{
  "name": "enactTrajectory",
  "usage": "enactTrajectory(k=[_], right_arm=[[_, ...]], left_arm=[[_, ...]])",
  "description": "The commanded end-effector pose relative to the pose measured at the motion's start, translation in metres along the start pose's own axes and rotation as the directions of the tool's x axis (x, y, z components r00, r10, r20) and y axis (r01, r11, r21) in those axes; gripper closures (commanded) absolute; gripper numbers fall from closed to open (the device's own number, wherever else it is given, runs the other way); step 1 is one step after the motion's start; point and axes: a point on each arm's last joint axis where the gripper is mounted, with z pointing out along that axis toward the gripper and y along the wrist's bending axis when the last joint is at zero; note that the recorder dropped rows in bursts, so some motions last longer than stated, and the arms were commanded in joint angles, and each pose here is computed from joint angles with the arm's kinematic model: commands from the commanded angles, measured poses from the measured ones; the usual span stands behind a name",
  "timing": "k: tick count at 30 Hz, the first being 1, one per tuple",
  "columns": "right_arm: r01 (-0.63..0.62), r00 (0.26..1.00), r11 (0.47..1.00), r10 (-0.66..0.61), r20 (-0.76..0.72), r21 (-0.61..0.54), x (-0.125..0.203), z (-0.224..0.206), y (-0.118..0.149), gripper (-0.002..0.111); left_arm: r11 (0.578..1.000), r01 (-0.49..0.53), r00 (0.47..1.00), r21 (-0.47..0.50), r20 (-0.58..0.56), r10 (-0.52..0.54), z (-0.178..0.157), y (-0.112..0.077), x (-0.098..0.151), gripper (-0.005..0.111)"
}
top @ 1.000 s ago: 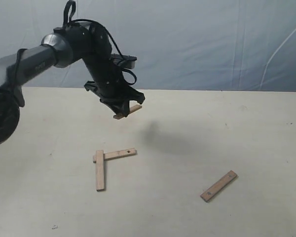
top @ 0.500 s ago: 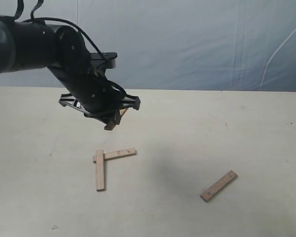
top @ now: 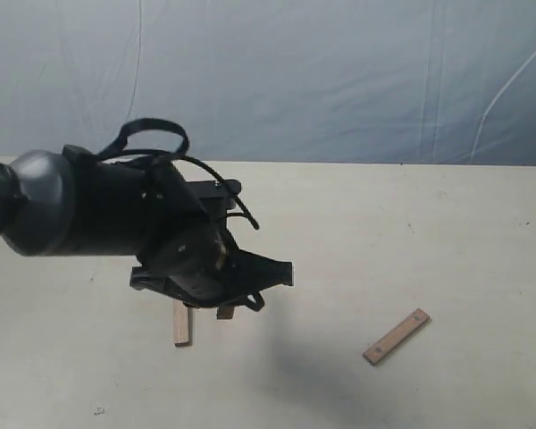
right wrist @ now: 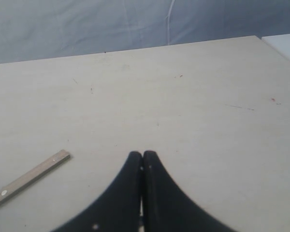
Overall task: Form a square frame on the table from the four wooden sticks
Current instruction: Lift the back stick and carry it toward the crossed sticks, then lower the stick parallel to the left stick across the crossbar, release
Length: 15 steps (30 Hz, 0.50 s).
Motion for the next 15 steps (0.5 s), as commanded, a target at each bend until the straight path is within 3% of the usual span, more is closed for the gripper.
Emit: enactTrajectory(k=[1, 7, 15], right_arm=[[0.002, 1.000, 1.000, -0.002, 0.013, 0.007, -0.001, 0.000, 0.000, 0.109], [0.002, 1.000, 1.000, -0.002, 0.013, 0.007, -0.001, 0.000, 0.000, 0.109], [0.002, 1.000, 1.000, -0.002, 0.013, 0.007, -0.001, 0.000, 0.000, 0.109]], left_arm=[[0.993, 0.118, 0.990, -0.013, 0.078, -0.116, -0.002, -0.004, 0.008, 0.107], [0.982, 0.189, 0.971, -0.008, 0.151, -0.185, -0.002, -0.009, 0.009, 0.107], [0.973, 0.229, 0.963, -0.033, 0.157, -0.221, 0.019, -0.008, 0.014, 0.107]])
